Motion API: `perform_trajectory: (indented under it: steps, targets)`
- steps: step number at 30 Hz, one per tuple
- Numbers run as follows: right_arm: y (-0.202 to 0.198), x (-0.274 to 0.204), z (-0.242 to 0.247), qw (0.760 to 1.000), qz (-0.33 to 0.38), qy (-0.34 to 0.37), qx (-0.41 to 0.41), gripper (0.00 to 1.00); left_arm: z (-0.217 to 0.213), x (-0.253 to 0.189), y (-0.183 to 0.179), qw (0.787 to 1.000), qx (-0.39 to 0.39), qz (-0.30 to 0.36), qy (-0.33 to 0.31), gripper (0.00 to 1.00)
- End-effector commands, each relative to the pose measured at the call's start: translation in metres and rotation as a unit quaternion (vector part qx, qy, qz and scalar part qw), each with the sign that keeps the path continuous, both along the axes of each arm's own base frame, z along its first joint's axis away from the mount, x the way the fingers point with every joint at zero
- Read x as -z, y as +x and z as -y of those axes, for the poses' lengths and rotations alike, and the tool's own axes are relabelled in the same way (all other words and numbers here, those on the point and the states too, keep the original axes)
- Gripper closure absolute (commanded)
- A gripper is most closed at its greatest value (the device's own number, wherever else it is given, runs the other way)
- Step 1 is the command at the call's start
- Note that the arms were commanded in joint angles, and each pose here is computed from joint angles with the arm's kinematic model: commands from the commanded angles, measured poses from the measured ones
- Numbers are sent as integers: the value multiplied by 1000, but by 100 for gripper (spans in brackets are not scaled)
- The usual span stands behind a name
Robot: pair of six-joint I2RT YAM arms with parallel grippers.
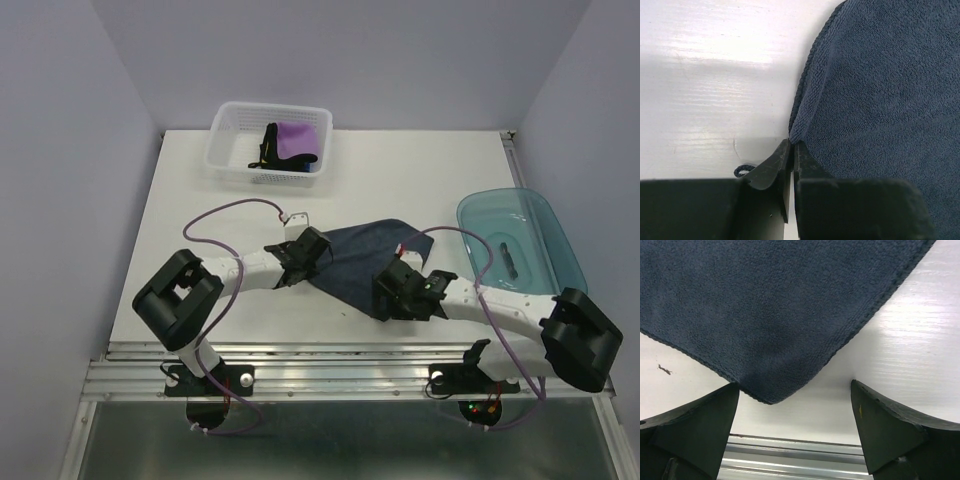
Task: Fold and stack the towels
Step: Flatten out the crumpled towel
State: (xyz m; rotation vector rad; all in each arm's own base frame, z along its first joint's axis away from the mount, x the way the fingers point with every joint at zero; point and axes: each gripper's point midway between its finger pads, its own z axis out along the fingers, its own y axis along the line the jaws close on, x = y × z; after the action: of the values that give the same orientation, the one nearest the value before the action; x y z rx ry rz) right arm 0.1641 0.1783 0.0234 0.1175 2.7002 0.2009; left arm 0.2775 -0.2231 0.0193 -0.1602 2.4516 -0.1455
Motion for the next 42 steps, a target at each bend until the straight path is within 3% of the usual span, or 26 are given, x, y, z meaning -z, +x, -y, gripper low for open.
perform_trajectory:
  steps: [1,6,9,10,12,13,16,21,27,30,34,37,39,42]
  targets:
    - [10,-11,-21,999,33,9,17,4,-13,7,-23,999,5,-34,17,94]
    - [16,-8,-24,998,54,-2,38,9,-16,4,-27,999,1,-31,10,94]
    - [17,-6,-25,998,56,-5,37,24,-16,3,-28,1000,1,-29,6,94]
    - [17,-5,-24,998,56,-8,37,40,-16,1,-29,1000,-1,-27,4,97]
    - [15,-2,-22,998,52,-9,40,59,-16,2,-30,1000,0,-27,3,99]
    - [14,-3,-24,998,51,-6,32,74,-15,-2,-30,1000,0,-23,-3,100]
    - [18,-24,-32,997,70,20,15,97,-9,-14,-28,1000,6,-11,-18,100]
    - [21,-90,-54,984,131,106,-60,99,0,-63,-22,997,9,46,-65,100]
    - [6,-177,-68,953,181,193,-147,99,7,-163,-38,972,47,141,-182,100]
    - [-9,-215,-76,933,192,241,-189,99,1,-225,-59,943,78,193,-259,100]
    - [-24,-259,-74,909,211,289,-213,99,-6,-275,-84,909,116,230,-327,100]
    - [-41,-284,-72,888,216,329,-237,99,-13,-292,-97,895,125,240,-354,100]
    - [-46,-292,-72,880,218,345,-243,99,-17,-290,-98,897,115,235,-357,100]
    - [-38,-287,-63,889,228,336,-209,99,-22,-279,-91,906,80,225,-349,100]
